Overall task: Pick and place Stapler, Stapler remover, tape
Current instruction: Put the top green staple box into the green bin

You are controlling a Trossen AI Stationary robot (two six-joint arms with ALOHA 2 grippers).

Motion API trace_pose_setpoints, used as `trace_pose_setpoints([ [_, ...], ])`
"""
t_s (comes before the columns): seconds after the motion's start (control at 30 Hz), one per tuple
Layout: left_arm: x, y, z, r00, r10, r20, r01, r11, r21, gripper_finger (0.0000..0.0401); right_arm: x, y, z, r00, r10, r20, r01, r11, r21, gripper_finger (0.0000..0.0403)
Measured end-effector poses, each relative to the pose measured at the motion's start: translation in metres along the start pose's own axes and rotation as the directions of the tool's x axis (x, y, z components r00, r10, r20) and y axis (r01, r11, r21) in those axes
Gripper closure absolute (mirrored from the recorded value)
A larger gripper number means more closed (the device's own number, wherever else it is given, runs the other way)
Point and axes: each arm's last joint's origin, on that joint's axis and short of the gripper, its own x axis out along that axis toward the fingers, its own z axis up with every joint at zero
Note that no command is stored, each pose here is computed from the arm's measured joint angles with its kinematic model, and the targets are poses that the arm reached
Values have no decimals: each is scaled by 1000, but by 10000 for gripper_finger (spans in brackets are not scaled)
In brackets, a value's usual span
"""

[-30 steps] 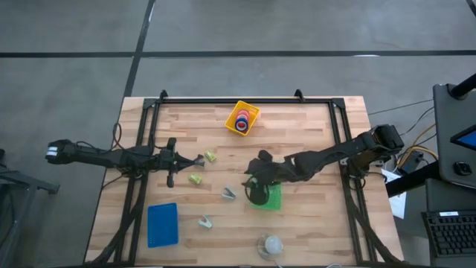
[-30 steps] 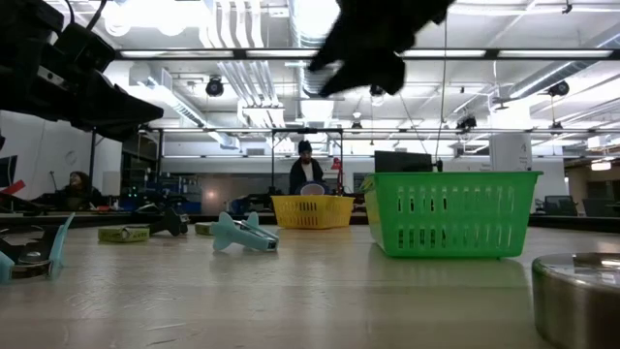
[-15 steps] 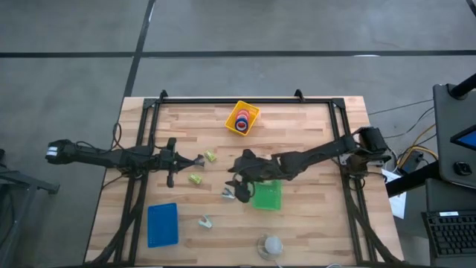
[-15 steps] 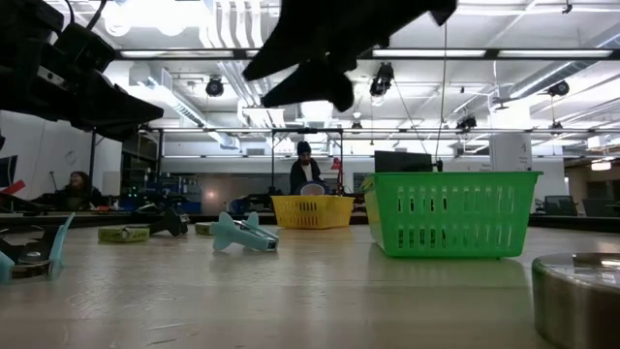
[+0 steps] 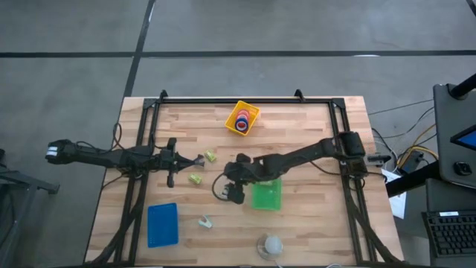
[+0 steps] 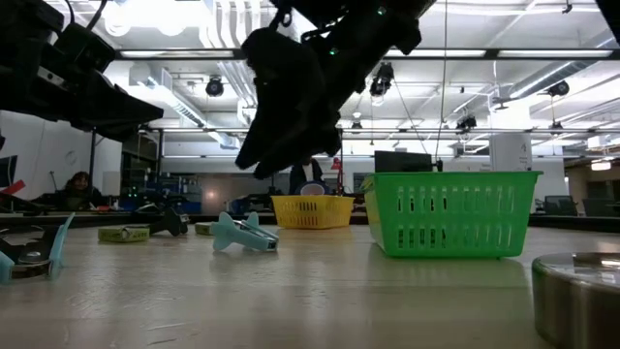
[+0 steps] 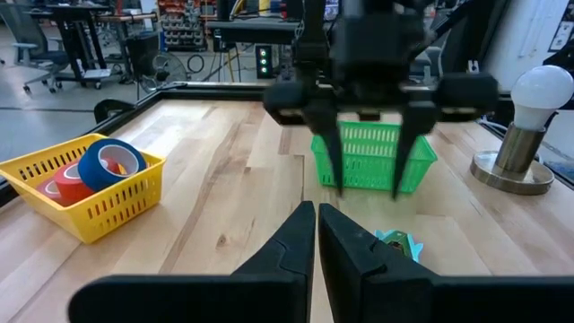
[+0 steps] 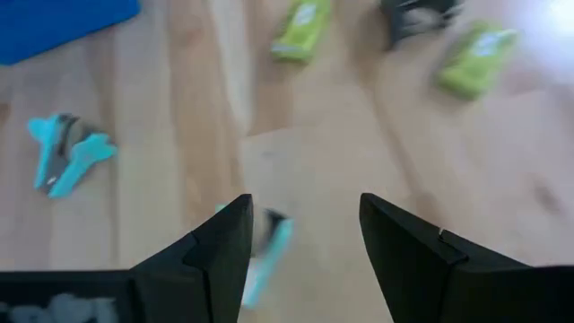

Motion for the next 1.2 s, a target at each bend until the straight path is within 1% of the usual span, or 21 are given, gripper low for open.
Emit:
trace_pose_setpoints([
  [0.1, 0, 0, 0, 1000, 0, -1, 0, 1000, 0, 378, 3, 0, -2, 998, -9, -57, 8, 1000, -23, 214],
  [0.2, 0, 0, 0, 1000, 0, -1, 0, 1000, 0, 378, -4, 1, -1, 997, -19, -77, 17, 999, -39, 236],
  [0.3, 0, 0, 0, 1000, 0, 0, 0, 1000, 0, 378, -24, 12, 2, 999, -19, -45, 16, 997, -75, 288],
  [0.4, 0, 0, 0, 1000, 0, -1, 0, 1000, 0, 378, -52, 23, -3, 998, -58, -25, 55, 992, -116, 361],
  [0.43, 0, 0, 0, 1000, 0, -1, 0, 1000, 0, 378, -60, 25, -9, 997, -73, -26, 69, 989, -130, 378],
  [0.47, 0, 0, 0, 1000, 0, -1, 0, 1000, 0, 378, -68, 27, -13, 997, -79, -20, 75, 988, -137, 384],
  [0.53, 0, 0, 0, 1000, 0, -1, 0, 1000, 0, 378, -84, 30, -28, 997, -77, -6, 75, 986, -148, 390],
  [0.6, 0, 0, 0, 1000, -1, -1, 1, 1000, 0, 378, -103, 34, -42, 996, -72, 57, 80, 986, -144, 394],
  [0.7, 0, 0, 0, 1000, 0, 0, 0, 1000, 0, 378, -131, 38, -72, 985, -63, 162, 88, 985, -149, 394],
  [0.8, 0, 0, 0, 1000, 0, -1, 0, 1000, 0, 378, -155, 37, -100, 964, 10, 264, 42, 980, -193, 394],
  [0.87, 0, 0, 0, 1000, 0, -1, 0, 1000, 0, 378, -168, 34, -113, 937, 69, 343, 7, 977, -214, 394],
  [0.97, 0, 0, 0, 1000, 0, -1, 0, 1000, 0, 378, -182, 22, -132, 915, 123, 384, -25, 967, -252, 394],
  [1.1, 0, 0, 1, 1000, 0, 6, 0, 1000, 2, 378, -196, 2, -151, 891, 158, 426, -63, 972, -227, 394],
  [1.2, 0, 0, 5, 999, -2, 54, 3, 1000, -24, 378, -198, -11, -167, 871, 212, 443, -99, 959, -264, 394],
])
